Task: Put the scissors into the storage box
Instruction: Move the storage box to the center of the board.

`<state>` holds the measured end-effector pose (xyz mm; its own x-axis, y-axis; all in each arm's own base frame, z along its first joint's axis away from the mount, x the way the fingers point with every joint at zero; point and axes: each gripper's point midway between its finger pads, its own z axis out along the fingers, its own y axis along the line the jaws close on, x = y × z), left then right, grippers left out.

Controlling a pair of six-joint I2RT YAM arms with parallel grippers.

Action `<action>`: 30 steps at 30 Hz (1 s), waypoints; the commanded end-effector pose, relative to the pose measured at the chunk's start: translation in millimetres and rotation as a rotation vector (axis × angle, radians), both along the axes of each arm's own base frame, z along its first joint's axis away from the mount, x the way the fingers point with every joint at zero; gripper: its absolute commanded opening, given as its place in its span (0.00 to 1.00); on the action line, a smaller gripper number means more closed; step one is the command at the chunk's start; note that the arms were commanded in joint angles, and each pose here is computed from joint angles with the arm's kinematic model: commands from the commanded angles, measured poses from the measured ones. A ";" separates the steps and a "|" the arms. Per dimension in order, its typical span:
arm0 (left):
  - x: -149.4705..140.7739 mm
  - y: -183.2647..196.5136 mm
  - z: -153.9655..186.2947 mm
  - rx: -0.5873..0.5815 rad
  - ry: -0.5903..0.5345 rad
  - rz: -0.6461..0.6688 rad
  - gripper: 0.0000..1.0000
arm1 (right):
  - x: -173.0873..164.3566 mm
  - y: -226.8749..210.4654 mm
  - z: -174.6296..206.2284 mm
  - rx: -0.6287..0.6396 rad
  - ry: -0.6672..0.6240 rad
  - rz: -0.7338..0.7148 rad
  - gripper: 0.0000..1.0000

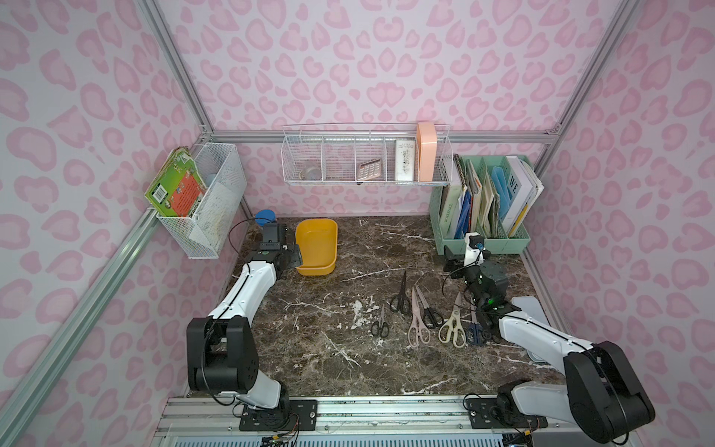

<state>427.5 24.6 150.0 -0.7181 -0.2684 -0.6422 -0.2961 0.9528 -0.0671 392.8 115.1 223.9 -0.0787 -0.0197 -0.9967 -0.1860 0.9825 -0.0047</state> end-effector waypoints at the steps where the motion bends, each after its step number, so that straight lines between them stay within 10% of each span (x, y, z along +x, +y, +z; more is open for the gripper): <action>1: -1.3 -5.8 -21.8 -0.014 0.098 -0.037 0.67 | -6.5 4.5 -0.6 0.027 0.005 0.034 0.87; 13: 36.2 -4.4 -71.6 -0.002 0.169 -0.040 0.57 | -36.0 3.6 0.5 0.007 -0.041 0.091 0.87; 25: 26.8 -12.6 -84.6 -0.036 0.230 -0.056 0.00 | -40.3 6.1 -4.4 0.004 -0.025 0.114 0.88; 30: -7.2 -27.7 -68.9 -0.047 0.239 -0.085 0.00 | -43.6 22.3 -14.6 0.028 0.022 0.200 0.87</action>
